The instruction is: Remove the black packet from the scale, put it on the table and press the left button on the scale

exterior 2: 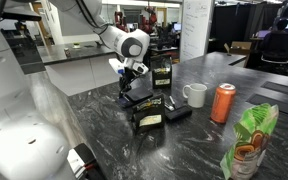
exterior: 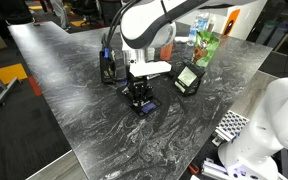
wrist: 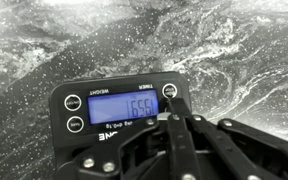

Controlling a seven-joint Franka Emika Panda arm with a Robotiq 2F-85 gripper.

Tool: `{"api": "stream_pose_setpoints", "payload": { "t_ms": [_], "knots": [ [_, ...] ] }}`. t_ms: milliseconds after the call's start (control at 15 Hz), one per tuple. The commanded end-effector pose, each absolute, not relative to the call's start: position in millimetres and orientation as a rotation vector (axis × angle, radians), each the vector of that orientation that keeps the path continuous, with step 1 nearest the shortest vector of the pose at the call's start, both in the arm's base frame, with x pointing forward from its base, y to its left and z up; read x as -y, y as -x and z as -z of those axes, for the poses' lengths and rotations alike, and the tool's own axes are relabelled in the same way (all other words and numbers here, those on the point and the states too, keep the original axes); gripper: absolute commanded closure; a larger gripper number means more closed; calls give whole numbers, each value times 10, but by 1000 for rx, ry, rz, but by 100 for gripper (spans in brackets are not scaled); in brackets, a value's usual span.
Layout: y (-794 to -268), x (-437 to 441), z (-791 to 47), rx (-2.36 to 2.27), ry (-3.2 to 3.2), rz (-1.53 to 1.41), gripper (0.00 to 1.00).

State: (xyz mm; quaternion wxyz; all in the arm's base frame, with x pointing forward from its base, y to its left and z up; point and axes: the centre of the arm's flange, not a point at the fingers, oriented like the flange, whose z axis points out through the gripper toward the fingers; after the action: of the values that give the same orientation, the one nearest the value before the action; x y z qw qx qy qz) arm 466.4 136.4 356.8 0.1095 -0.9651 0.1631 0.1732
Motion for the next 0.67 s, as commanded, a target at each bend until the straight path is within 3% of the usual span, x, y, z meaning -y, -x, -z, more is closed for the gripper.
{"api": "stream_pose_setpoints", "payload": {
  "t_ms": [0,600],
  "knots": [
    [-4718,-1414,-3729,-485,2893,-448,100],
    [-4890,-1346,-4086,-423,3091,-223,100]
  ]
}}
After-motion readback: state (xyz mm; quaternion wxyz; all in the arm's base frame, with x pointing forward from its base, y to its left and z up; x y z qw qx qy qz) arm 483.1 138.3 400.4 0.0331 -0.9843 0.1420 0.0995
